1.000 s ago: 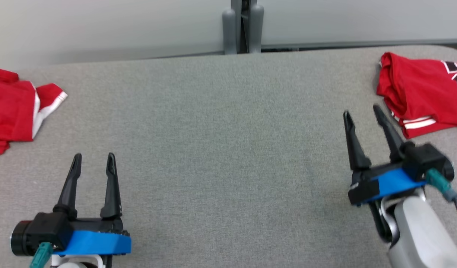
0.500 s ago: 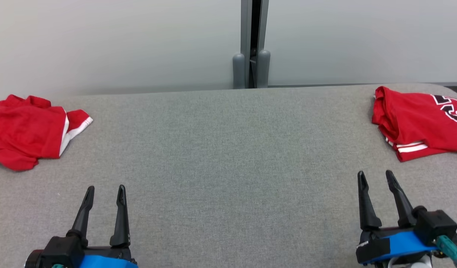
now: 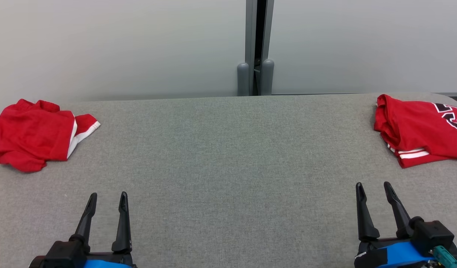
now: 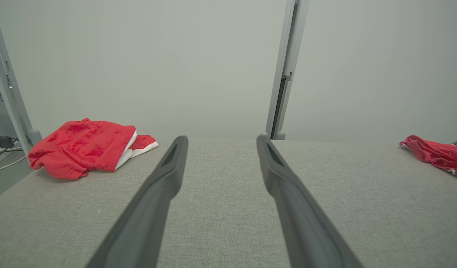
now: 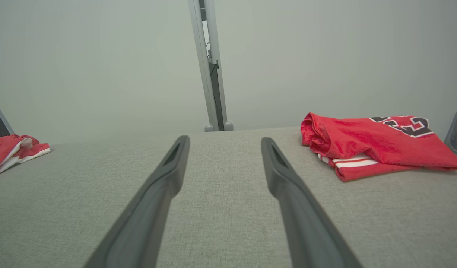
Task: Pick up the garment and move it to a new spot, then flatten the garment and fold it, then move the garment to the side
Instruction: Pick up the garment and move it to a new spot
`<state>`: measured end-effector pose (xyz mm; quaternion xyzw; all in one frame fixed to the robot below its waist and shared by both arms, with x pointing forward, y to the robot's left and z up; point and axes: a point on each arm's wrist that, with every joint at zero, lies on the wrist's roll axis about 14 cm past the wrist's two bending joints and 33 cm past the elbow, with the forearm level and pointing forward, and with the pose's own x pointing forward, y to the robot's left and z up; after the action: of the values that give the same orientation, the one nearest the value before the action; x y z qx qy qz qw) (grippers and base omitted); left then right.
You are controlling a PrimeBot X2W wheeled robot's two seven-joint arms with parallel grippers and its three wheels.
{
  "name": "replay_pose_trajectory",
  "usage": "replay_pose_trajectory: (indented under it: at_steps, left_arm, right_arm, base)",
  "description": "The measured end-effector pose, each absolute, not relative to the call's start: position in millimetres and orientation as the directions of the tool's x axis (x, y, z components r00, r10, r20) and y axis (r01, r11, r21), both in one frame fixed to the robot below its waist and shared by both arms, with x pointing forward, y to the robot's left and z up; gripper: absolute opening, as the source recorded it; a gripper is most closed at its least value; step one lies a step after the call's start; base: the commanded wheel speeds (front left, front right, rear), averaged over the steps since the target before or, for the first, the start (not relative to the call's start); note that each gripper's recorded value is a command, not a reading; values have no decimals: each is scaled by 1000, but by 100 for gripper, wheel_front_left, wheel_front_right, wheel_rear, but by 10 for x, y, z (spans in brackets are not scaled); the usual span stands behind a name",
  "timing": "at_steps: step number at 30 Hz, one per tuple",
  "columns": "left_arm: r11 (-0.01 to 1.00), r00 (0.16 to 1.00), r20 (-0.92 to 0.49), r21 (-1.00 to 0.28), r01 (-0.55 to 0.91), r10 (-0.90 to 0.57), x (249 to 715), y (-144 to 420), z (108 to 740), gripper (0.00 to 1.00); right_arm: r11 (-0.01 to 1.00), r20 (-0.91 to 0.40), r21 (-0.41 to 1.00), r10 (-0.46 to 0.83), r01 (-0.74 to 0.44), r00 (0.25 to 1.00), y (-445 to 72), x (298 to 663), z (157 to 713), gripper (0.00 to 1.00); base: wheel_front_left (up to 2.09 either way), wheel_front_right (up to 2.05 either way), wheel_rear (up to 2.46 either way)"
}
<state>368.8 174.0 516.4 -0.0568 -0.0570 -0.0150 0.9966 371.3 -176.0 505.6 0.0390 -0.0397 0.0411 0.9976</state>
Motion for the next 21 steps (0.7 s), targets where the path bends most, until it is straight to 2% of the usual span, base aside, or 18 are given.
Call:
replay_pose_trajectory:
  at_steps: [9, 21]
  left_arm:
    - [994, 992, 116, -102, -29, 41, 3632, 1957, 5169, 100]
    - [974, 968, 121, -85, -211, 220, 3369, 2535, 5198, 100]
  right_arm:
    - [986, 72, 68, 147, -152, 986, -1526, 3774, 5023, 100]
    - [944, 84, 65, 317, -322, 945, -913, 4029, 5045, 100]
  base:
    - [0, 0, 0]
    - [0, 0, 0]
